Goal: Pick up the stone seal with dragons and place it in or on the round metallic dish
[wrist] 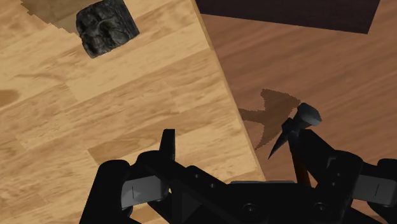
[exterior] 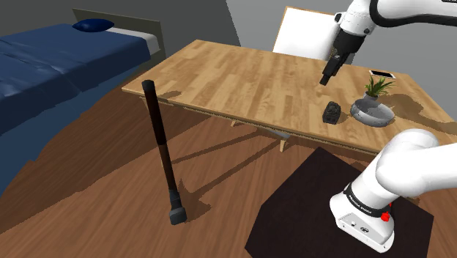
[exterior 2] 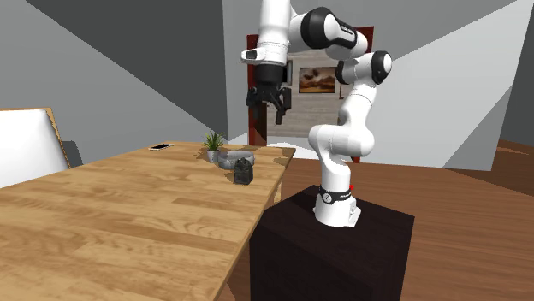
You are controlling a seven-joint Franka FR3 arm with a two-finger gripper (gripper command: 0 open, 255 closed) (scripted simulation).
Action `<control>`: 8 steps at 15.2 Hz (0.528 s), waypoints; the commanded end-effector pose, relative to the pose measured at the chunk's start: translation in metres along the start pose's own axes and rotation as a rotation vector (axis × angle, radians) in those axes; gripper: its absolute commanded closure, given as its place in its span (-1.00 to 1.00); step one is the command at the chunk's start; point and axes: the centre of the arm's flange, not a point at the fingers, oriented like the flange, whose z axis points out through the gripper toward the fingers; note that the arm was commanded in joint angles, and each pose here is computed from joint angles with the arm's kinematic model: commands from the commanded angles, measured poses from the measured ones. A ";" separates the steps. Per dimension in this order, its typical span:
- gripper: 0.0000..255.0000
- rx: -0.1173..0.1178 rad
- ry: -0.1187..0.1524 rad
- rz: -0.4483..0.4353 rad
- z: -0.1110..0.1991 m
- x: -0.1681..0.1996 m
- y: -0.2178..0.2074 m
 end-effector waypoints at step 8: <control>-1.00 0.003 -0.060 0.036 0.082 -0.015 0.084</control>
